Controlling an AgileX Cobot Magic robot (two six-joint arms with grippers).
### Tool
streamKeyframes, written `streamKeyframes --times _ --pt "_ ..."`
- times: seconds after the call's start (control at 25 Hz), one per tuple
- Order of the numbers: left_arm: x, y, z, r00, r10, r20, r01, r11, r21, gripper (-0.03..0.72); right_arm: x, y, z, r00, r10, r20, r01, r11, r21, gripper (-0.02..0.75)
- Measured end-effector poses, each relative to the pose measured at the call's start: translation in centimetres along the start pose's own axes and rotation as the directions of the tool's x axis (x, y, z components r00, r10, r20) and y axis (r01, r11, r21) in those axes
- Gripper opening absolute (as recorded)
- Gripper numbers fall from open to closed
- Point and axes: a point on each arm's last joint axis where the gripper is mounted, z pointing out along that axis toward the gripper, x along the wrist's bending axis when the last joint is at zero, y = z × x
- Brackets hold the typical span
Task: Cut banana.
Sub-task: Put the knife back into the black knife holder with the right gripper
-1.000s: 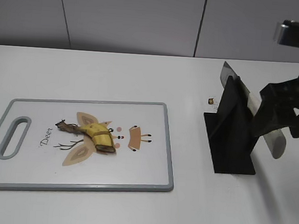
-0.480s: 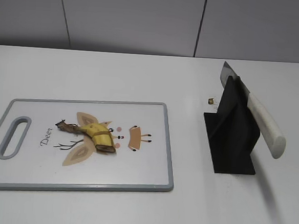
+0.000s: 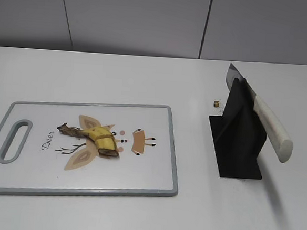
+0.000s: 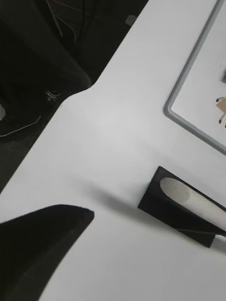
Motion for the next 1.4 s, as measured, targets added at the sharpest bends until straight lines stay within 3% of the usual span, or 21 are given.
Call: streamKeyframes --times 0.36,0.64,1.24,1.4 --pt "0.0 0.0 0.0 1.000 0.000 -0.002 0.000 1.000 0.000 0.526 1.2 -5.7 -2.1 0.998 -0.058 0.020 0.060 0.986 -0.154 0.565" --pt "0.0 0.0 0.0 1.000 0.000 -0.002 0.000 1.000 0.000 0.526 1.6 -7.4 -3.3 0.995 -0.085 0.051 0.096 0.952 -0.291 0.565" --pt "0.1 0.0 0.0 1.000 0.003 -0.009 -0.003 1.000 0.001 0.526 1.6 -7.5 -3.4 0.995 -0.084 0.059 0.098 0.946 -0.308 0.565" --pt "0.1 0.0 0.0 1.000 0.004 -0.011 -0.004 1.000 0.002 0.526 1.6 -7.4 -3.2 0.993 -0.034 0.110 0.067 0.948 -0.310 0.565"
